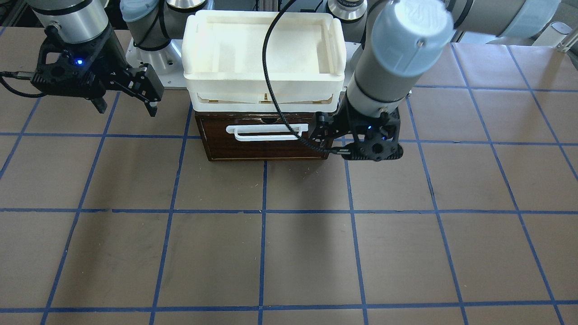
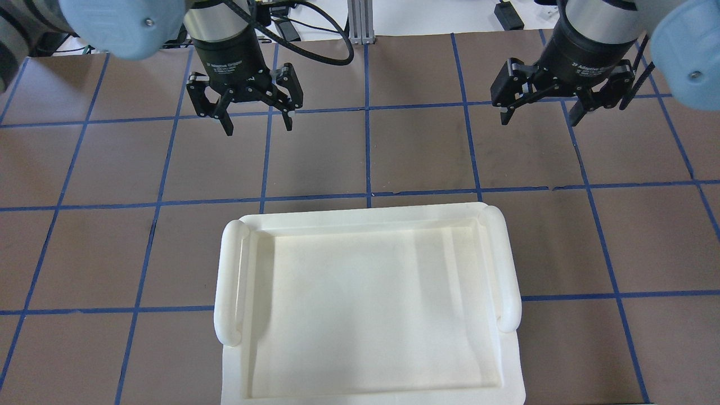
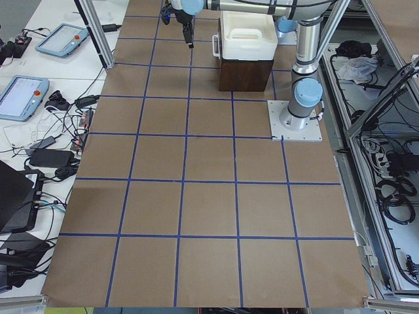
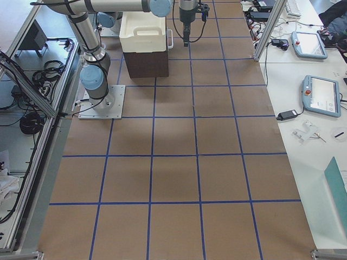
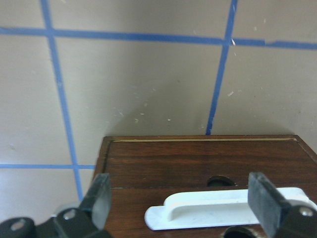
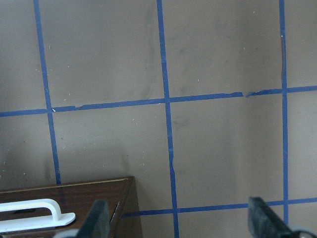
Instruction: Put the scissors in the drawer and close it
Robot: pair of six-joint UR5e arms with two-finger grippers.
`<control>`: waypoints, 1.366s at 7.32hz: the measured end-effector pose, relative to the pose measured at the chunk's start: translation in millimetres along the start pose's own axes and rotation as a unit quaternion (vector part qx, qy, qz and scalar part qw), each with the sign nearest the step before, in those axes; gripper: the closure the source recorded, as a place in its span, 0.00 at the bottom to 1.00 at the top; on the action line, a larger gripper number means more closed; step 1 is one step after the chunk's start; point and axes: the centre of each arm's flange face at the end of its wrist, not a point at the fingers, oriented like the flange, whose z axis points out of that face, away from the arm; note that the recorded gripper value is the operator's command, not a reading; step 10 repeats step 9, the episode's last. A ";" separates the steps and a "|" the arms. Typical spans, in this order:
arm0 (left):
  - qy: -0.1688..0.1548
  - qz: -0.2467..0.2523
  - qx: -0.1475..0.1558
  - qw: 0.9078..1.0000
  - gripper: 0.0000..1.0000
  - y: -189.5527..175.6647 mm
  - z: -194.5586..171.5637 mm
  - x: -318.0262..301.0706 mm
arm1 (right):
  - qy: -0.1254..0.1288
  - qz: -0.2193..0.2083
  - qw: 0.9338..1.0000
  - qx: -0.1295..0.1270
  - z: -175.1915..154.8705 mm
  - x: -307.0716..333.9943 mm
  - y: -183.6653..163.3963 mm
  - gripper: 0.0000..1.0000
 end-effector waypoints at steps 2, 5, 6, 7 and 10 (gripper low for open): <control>0.002 0.002 0.058 0.998 0.00 44.8 -51.7 -21.6 | -0.001 0.000 1.000 0.008 -8.3 -0.2 5.8 0.00; 0.006 0.017 0.107 0.994 0.00 70.1 -73.3 -36.5 | -0.008 -0.002 1.000 0.014 -13.9 -2.2 9.2 0.00; 0.005 0.018 0.111 0.994 0.00 70.1 -66.9 -36.9 | -0.011 -0.003 1.000 0.019 -19.4 -2.7 12.7 0.00; 0.004 0.018 0.114 0.993 0.00 70.4 -63.0 -37.4 | -0.012 -0.005 1.000 0.025 -25.3 -2.7 16.8 0.00; 0.004 0.017 0.115 0.993 0.00 73.2 -63.0 -39.0 | -0.012 -0.009 0.999 0.029 -28.9 -2.4 20.2 0.00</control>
